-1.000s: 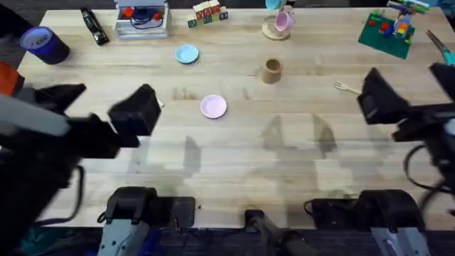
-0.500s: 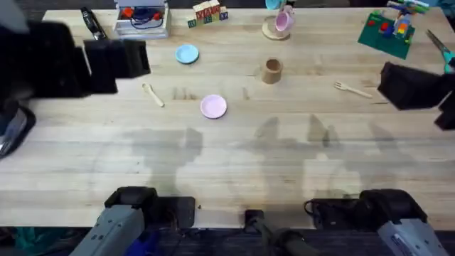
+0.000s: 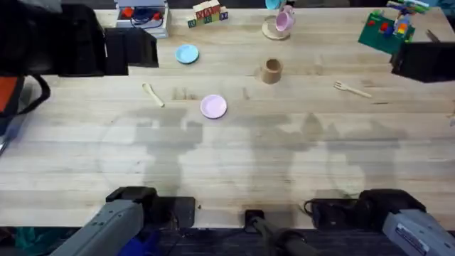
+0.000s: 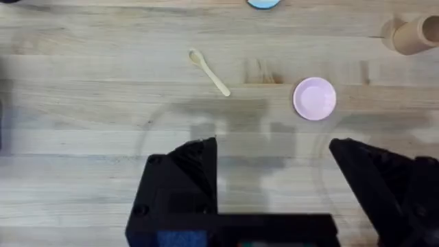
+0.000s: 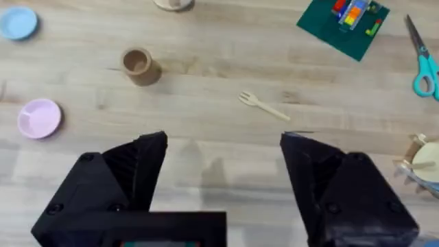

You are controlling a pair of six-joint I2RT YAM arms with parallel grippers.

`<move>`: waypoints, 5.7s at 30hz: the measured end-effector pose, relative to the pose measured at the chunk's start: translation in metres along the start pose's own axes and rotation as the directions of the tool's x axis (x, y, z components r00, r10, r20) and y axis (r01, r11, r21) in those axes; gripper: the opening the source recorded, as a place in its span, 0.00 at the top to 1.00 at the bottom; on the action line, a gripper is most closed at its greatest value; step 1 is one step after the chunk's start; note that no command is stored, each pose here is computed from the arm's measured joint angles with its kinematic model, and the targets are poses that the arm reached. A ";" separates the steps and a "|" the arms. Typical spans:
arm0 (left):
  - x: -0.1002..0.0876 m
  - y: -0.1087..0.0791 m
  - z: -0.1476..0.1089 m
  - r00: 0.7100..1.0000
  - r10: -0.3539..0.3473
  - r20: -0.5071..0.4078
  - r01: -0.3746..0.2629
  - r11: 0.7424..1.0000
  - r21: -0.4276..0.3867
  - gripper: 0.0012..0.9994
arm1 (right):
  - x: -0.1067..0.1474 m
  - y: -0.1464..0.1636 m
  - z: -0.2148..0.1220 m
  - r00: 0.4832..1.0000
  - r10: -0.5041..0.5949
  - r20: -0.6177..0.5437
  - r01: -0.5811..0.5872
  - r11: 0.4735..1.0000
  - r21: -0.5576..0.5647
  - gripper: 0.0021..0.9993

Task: Pick up a utensil and set it on the pink plate, then put the other utensil in the container.

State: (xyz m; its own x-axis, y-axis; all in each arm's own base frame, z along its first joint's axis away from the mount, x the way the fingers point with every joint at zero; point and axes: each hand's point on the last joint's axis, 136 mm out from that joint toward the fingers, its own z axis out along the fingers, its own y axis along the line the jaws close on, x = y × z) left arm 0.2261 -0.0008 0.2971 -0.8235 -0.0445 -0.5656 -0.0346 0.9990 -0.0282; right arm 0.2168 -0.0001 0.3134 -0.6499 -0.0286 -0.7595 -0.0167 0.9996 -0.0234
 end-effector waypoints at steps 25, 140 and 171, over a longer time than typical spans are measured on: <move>0.012 0.015 0.041 0.931 -0.316 -0.181 0.290 0.944 -0.157 0.01 | 0.002 0.000 -0.002 0.997 0.000 -0.077 0.000 1.000 -0.002 0.00; 0.059 0.060 0.276 0.585 -0.729 -0.356 0.584 0.683 -0.439 0.00 | 0.002 0.000 -0.002 0.997 0.000 -0.077 0.000 1.000 -0.002 0.00; 0.054 0.055 0.282 0.585 -0.732 -0.350 0.603 0.681 -0.415 0.55 | 0.002 0.000 -0.002 0.997 0.000 -0.077 0.000 1.000 -0.002 0.00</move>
State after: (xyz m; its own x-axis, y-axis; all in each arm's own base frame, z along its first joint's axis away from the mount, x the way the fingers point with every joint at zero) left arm 0.3394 0.0511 0.0330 -0.6547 -0.7556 -0.0213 -0.7554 0.6550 -0.0180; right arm 0.2142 -0.0002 0.3134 -0.7064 -0.0288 -0.7072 -0.0185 0.9996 -0.0223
